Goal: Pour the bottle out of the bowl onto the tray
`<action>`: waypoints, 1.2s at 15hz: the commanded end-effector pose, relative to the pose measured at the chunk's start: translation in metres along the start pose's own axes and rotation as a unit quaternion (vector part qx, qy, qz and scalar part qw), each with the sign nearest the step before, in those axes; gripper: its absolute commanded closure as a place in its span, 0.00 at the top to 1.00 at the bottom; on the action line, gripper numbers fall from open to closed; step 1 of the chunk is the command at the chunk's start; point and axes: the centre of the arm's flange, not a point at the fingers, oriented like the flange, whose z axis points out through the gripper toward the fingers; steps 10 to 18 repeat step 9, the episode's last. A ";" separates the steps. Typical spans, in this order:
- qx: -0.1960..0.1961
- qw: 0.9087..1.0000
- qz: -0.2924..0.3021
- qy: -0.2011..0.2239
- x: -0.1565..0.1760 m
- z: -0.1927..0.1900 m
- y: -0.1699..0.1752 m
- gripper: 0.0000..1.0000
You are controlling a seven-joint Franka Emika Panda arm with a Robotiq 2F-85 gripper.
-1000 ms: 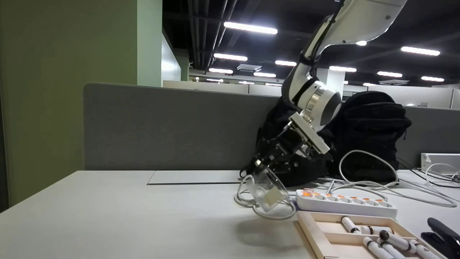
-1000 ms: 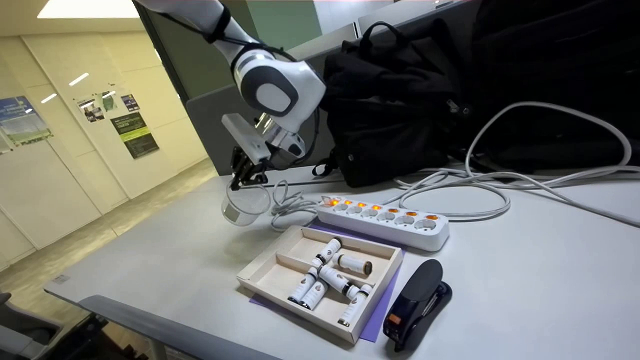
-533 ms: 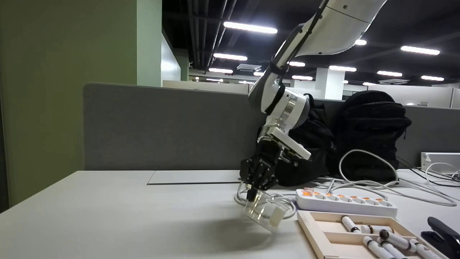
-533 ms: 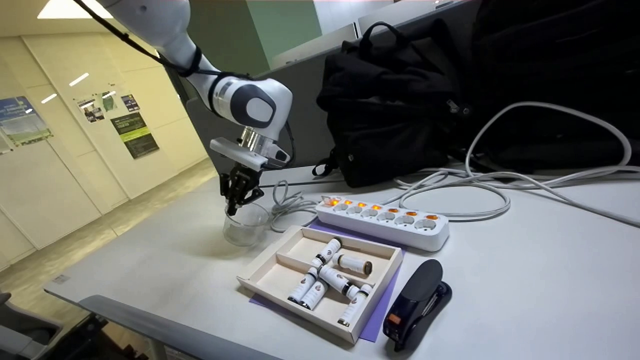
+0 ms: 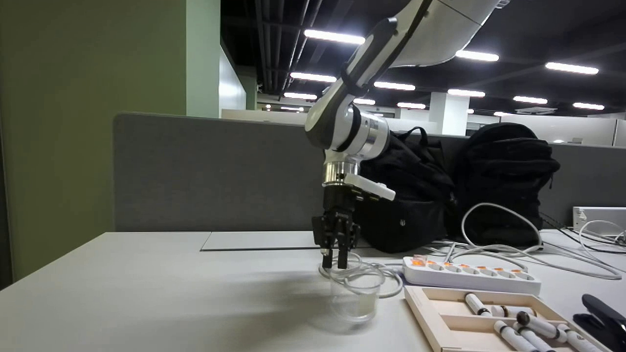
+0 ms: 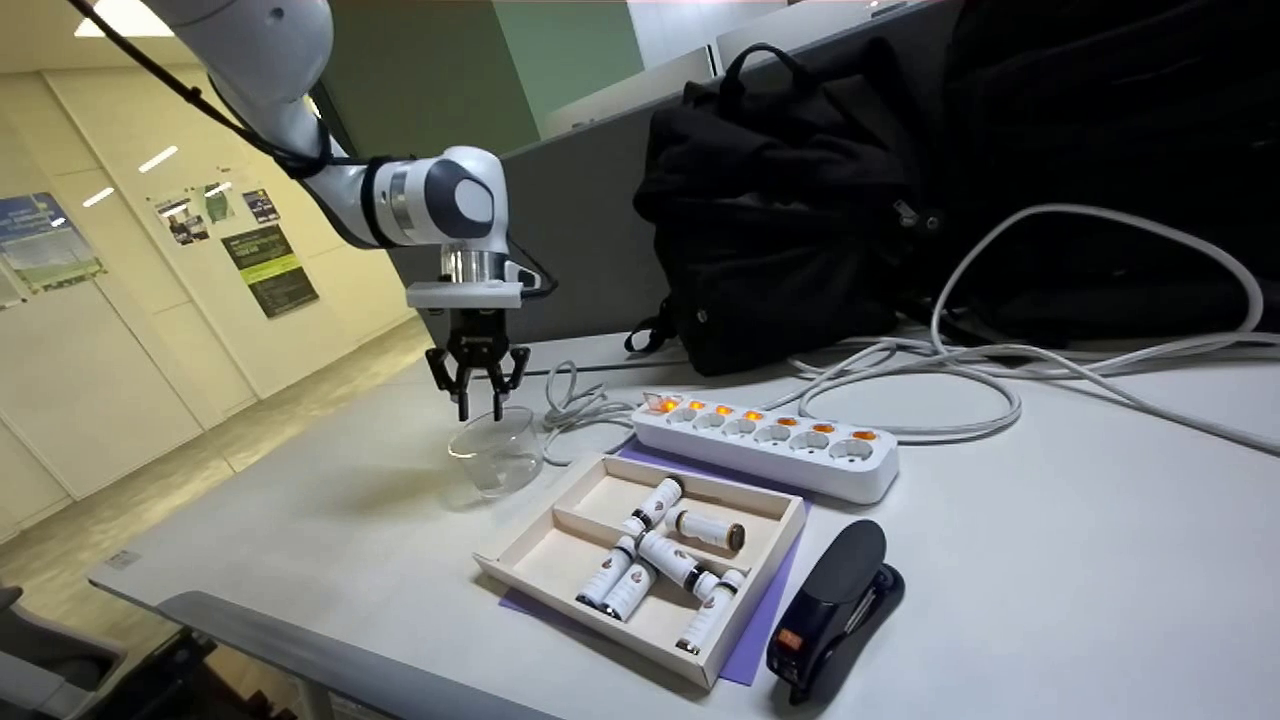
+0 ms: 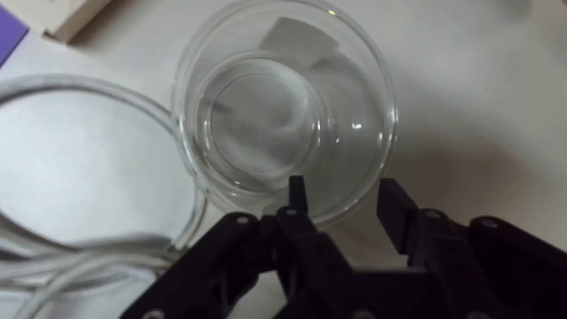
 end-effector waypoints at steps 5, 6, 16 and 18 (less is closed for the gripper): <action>0.025 0.997 -0.019 0.076 0.022 -0.116 -0.072 0.99; 0.032 0.997 0.003 0.072 0.016 -0.133 -0.073 1.00; 0.012 0.996 -0.036 0.078 0.019 -0.112 -0.075 1.00; 0.012 0.996 -0.036 0.078 0.019 -0.112 -0.075 1.00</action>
